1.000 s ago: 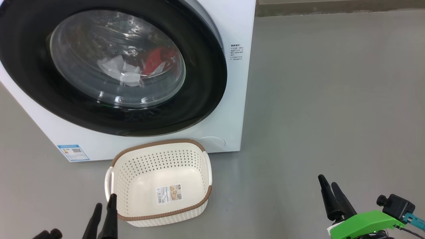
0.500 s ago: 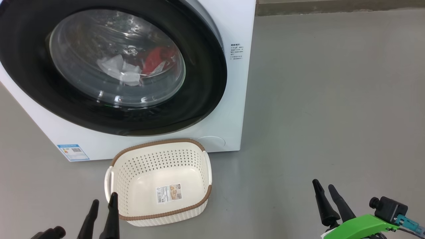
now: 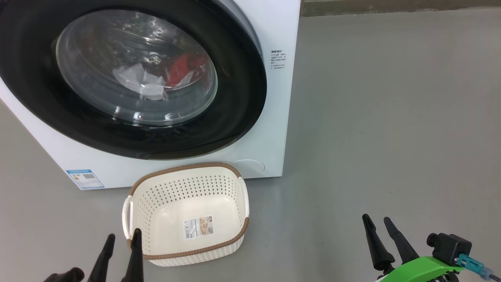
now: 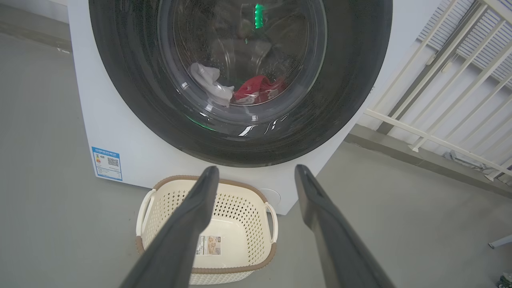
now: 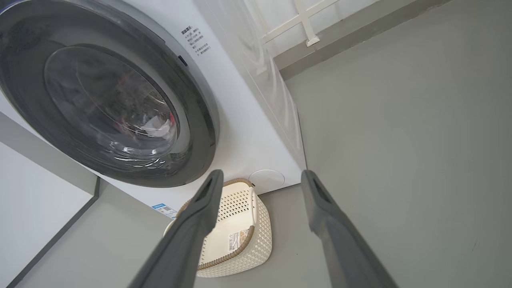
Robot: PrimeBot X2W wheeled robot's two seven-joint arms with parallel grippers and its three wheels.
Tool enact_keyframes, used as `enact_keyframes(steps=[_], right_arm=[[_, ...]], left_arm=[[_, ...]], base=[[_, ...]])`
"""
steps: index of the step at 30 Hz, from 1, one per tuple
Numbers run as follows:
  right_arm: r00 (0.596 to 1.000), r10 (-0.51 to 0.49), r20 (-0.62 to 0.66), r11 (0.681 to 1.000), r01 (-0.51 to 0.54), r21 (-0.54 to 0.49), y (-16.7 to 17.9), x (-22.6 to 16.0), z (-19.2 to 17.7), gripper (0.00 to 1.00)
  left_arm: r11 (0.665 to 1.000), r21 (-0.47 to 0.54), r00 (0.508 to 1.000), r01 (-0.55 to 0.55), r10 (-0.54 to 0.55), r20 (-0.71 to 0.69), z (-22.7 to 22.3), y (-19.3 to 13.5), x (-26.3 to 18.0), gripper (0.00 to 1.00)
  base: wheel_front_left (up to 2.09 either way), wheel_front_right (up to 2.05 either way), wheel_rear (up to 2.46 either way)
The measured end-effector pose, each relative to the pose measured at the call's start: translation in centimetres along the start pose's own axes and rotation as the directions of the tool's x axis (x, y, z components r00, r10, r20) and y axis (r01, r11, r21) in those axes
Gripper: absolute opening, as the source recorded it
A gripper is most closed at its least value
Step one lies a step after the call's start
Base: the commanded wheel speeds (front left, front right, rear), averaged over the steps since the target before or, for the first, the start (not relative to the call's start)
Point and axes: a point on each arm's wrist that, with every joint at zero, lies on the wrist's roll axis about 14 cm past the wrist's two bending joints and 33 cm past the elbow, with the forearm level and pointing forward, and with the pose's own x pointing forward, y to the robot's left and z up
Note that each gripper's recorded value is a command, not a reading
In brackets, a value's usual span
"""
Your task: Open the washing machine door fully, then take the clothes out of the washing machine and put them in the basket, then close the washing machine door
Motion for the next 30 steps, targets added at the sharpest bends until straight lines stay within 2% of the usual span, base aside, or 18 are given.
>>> enact_keyframes(steps=[11,30], right_arm=[[1.0,0.027,0.004,0.993,-0.027,-0.117,0.4,-0.2,-0.1,1.0],[0.998,0.061,0.022,0.953,-0.052,-0.299,0.6,-0.4,0.1,1.0]], left_arm=[[0.991,0.133,1.0,0.029,-0.029,-0.005,-0.3,-0.4,-0.4,1.0],[0.94,0.33,0.996,0.086,-0.09,-0.004,-0.6,-1.3,-0.2,1.0]], base=[[0.0,0.0,0.0],[0.0,0.0,0.0]])
